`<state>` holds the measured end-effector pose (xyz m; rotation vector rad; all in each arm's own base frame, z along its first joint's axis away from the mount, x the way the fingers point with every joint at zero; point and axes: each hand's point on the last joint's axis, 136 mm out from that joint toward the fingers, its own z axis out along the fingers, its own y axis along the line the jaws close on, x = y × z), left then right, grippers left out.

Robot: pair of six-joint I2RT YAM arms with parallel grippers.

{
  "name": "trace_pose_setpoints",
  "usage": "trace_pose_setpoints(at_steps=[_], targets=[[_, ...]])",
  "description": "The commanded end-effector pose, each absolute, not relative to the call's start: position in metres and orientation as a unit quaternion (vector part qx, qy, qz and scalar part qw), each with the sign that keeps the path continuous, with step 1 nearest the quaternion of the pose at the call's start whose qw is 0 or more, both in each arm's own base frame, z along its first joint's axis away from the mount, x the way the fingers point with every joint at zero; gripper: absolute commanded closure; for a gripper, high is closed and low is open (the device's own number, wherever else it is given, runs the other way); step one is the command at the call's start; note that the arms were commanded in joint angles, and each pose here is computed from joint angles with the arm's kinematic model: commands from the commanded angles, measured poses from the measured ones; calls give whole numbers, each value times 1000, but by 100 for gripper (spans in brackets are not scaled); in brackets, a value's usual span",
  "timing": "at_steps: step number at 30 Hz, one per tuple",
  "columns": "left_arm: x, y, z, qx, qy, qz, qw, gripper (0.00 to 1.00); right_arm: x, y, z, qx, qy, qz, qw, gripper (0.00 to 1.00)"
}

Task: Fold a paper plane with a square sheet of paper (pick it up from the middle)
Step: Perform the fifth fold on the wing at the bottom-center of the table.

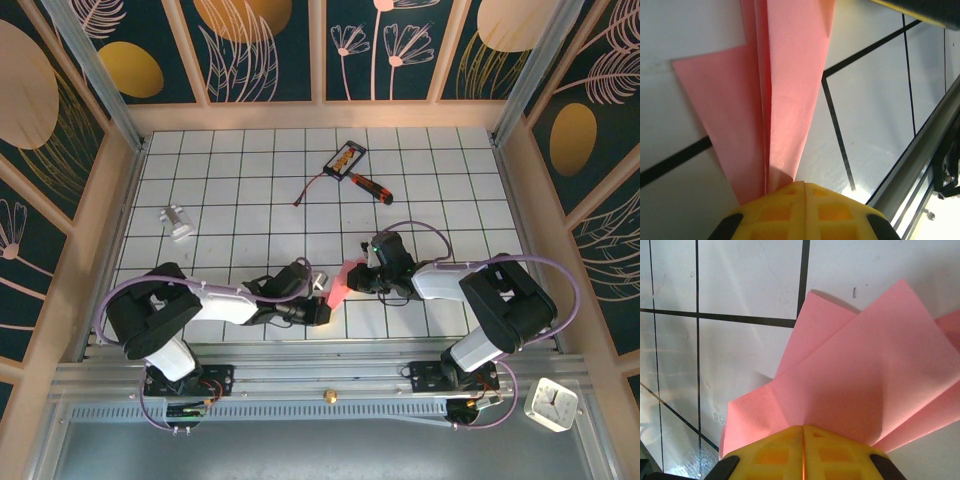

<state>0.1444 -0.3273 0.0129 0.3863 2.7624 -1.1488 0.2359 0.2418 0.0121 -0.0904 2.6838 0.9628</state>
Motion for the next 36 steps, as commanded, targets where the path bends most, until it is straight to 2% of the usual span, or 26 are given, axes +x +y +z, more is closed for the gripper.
trace_pose_setpoints(at_steps=[1, 9, 15, 18, 23, 27, 36], targets=[[91, -287, -21, 132, 937, -320, -46, 100, 209, 201, -41, -8, 970, 226, 85, 90], [79, -276, -10, 135, 935, -322, -56, 100, 207, 200, -42, -7, 971, 225, 82, 90], [115, -331, 69, 147, 888, -434, 36, 100, 208, 201, -41, -6, 970, 229, 83, 90], [134, -355, 87, 140, 872, -464, 66, 100, 207, 201, -40, -7, 970, 228, 85, 90], [163, -368, 64, 150, 895, -411, 87, 100, 208, 204, -38, -10, 969, 231, 86, 90], [177, -352, 41, 127, 909, -388, 80, 100, 209, 203, -36, -12, 969, 231, 89, 90], [171, -337, 13, 130, 921, -365, 48, 100, 212, 205, -34, -14, 968, 232, 91, 90]])
